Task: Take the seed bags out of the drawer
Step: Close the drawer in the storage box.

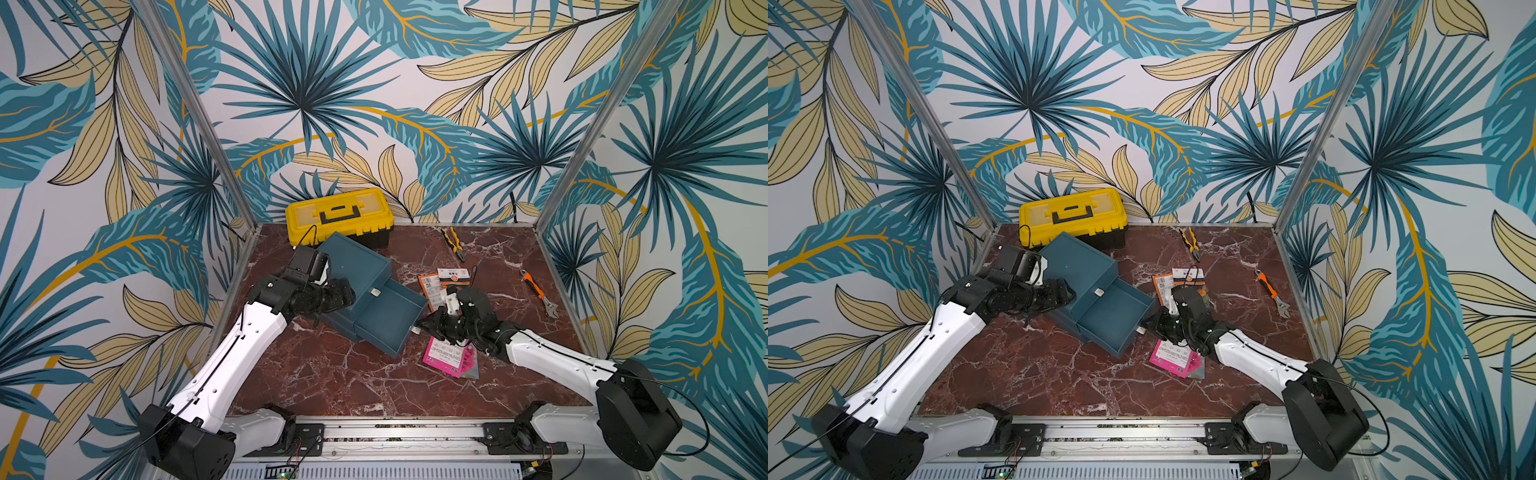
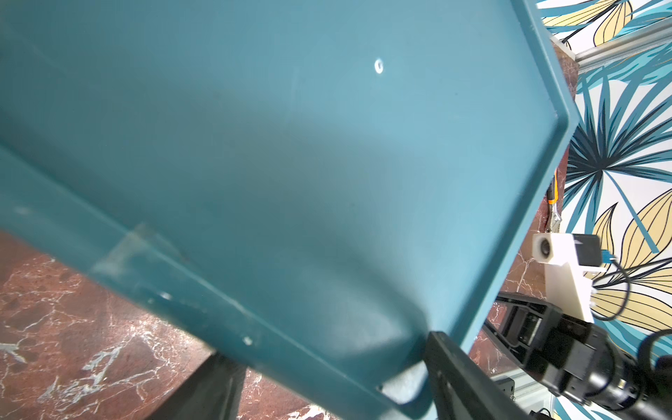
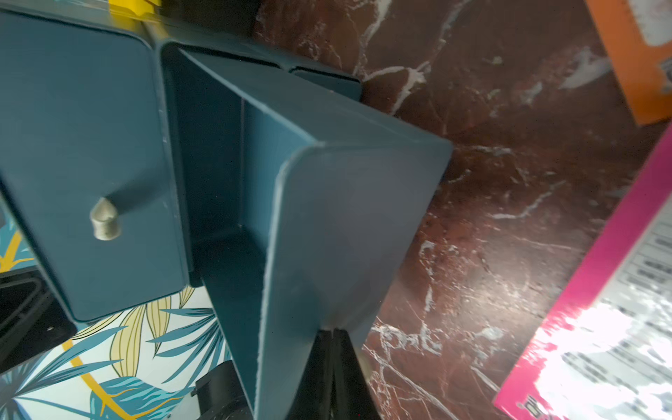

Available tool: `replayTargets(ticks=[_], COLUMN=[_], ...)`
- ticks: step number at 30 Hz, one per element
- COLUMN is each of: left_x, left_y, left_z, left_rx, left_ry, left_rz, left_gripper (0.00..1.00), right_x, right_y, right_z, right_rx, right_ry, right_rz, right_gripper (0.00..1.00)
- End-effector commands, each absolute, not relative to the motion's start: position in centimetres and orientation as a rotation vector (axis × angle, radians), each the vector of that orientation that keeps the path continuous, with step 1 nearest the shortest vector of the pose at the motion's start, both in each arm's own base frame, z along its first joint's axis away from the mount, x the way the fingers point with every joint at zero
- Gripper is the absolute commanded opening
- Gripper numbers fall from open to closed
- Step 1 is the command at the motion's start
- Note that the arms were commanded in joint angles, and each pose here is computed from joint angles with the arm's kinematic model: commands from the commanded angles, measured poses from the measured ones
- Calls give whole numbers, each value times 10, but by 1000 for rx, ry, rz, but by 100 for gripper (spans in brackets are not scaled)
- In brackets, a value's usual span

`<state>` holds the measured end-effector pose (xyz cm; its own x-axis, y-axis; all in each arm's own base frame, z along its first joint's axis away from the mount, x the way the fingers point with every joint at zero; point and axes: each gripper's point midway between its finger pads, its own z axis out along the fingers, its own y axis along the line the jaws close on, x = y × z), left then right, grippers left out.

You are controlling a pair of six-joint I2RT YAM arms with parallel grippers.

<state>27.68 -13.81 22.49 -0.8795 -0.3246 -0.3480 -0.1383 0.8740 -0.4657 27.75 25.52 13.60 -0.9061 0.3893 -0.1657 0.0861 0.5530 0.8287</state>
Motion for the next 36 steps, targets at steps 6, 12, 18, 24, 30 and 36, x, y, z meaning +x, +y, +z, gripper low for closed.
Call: replayTargets(ticks=[6, 12, 18, 24, 30, 36], left_x=[267, 267, 266, 265, 264, 263], left_y=[-135, -135, -135, -134, -133, -132], left_z=[226, 228, 228, 228, 227, 227], left_rx=[-334, -332, -335, -341, -340, -342], left_ry=[2647, 2644, 2643, 2642, 2644, 2644], left_rz=[-588, -592, -590, -592, -586, -585], left_gripper=[81, 81, 81, 81, 82, 82], right_x=[303, 319, 332, 341, 344, 345], right_y=[292, 321, 350, 371, 376, 378], right_z=[155, 149, 155, 156, 151, 148], right_rx=[348, 337, 300, 297, 312, 311], right_ry=[2410, 2415, 2401, 2392, 2391, 2392], right_rz=[1403, 1459, 1507, 1543, 1565, 1569], right_gripper=[7, 6, 5, 5, 5, 5])
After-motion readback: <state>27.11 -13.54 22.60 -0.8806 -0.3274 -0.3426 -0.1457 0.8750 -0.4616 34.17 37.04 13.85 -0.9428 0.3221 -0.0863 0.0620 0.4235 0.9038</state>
